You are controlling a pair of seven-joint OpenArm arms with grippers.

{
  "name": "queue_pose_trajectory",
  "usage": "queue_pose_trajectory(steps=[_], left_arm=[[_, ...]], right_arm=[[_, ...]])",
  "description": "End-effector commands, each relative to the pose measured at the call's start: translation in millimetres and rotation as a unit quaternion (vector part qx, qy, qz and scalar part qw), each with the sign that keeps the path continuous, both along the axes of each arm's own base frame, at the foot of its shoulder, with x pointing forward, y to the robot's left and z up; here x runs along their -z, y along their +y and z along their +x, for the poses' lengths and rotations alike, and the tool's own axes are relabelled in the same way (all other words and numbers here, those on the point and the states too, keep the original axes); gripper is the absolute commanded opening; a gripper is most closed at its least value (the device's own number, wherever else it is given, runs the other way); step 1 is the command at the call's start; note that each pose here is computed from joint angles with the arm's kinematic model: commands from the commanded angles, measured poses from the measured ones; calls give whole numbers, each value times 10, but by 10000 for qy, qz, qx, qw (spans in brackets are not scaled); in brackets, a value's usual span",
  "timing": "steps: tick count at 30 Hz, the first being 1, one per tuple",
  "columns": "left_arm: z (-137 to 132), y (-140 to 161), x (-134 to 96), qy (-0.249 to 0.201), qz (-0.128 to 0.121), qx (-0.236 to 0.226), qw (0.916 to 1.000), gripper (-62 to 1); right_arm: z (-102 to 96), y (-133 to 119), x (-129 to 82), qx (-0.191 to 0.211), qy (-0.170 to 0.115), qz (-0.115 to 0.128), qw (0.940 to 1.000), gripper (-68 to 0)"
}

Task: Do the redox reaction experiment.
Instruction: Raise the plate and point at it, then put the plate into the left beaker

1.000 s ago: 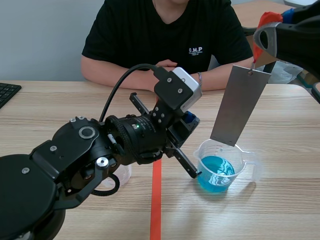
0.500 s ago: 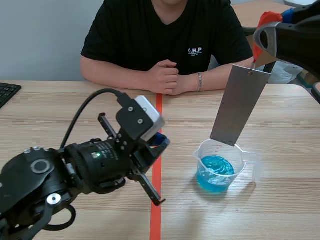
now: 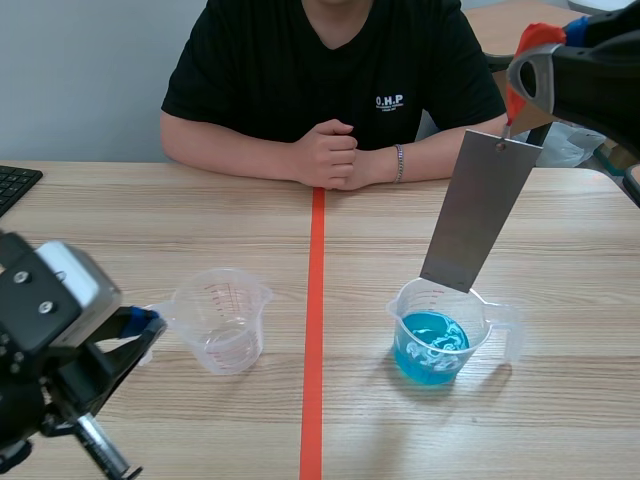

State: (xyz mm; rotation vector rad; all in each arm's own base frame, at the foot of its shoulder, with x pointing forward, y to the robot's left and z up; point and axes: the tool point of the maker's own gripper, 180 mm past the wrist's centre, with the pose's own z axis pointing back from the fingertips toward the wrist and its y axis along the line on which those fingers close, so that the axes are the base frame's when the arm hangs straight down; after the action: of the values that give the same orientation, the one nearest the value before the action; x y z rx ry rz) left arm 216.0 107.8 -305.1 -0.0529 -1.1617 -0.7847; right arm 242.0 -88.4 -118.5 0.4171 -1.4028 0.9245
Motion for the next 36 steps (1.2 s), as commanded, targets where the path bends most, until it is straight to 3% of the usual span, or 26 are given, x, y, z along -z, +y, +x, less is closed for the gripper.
queue_pose_trajectory(steps=[1, 9, 18, 23, 30, 36], left_arm=[[-100, 41, 15, 72, -84, -93, 9999, -569], [-674, 587, 279, 812, 214, -1061, 9908, -569], [-1168, 759, 441, 1447, 213, -1773, 9732, -569], [-1267, 776, 514, 1683, 239, -1968, 9656, -569], [-1249, 817, 501, 1611, 292, -2057, 9648, -569], [-1246, 813, 497, 1601, 284, -2050, 9652, -569]], right_arm=[[-12, 27, -95, -108, -165, 21, 9998, -660], [-12, 26, -94, -107, -164, 19, 9998, -660], [-12, 27, -95, -108, -165, 21, 9998, -660], [-12, 26, -94, -107, -166, 19, 9998, -660], [4, 77, -150, -196, -283, 54, 9994, -660], [12, 299, -211, -564, -460, 68, 9973, -660]])
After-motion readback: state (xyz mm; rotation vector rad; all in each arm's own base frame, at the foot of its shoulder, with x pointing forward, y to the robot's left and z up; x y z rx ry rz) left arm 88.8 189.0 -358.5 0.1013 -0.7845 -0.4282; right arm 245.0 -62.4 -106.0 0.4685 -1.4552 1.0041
